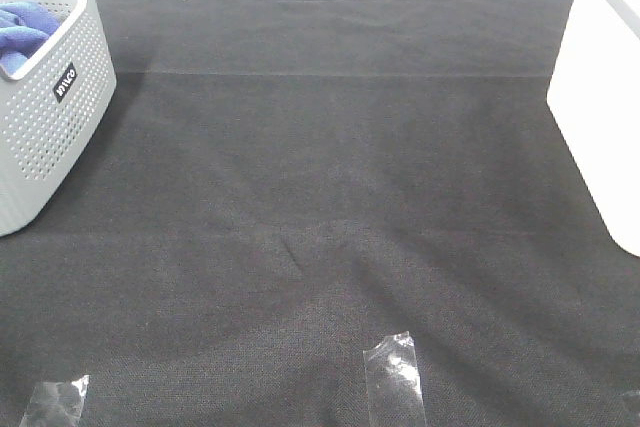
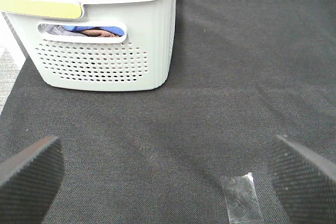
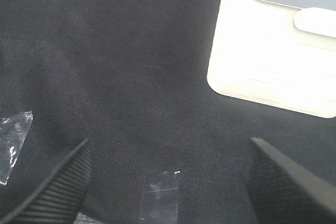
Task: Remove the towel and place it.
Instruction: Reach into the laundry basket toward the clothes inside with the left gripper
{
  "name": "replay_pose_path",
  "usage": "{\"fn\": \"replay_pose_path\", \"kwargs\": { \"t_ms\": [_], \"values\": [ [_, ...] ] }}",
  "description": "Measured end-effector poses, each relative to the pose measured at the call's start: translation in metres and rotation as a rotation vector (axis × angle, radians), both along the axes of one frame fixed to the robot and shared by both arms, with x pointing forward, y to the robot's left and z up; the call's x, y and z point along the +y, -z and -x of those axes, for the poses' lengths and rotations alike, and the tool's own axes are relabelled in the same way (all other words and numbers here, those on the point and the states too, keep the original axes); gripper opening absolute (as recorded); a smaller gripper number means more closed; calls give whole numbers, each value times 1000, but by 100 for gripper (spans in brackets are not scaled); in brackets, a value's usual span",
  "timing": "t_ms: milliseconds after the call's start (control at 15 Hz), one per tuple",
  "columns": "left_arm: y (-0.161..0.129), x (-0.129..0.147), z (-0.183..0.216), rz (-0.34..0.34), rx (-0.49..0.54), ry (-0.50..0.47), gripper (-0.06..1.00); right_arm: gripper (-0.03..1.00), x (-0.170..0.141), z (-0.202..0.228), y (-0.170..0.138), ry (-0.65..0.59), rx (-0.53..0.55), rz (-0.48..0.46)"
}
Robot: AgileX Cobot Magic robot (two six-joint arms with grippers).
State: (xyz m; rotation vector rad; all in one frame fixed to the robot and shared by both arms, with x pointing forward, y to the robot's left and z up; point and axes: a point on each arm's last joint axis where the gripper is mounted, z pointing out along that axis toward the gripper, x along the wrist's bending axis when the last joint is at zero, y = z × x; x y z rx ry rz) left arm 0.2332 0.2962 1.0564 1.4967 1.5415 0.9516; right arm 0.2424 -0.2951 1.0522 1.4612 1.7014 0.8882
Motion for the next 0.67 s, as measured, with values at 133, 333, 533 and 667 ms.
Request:
{"fn": "replay_pose_path", "kwargs": {
  "t_ms": [133,333,533,667],
  "values": [
    [0,0,0,0,0,0,99,76,0,0,0,0,0,0],
    [0,0,0,0,0,0,99,76,0,0,0,0,0,0],
    [0,0,0,0,0,0,99,76,0,0,0,0,0,0],
    [0,0,0,0,0,0,99,76,0,0,0,0,0,0]
  ]
}}
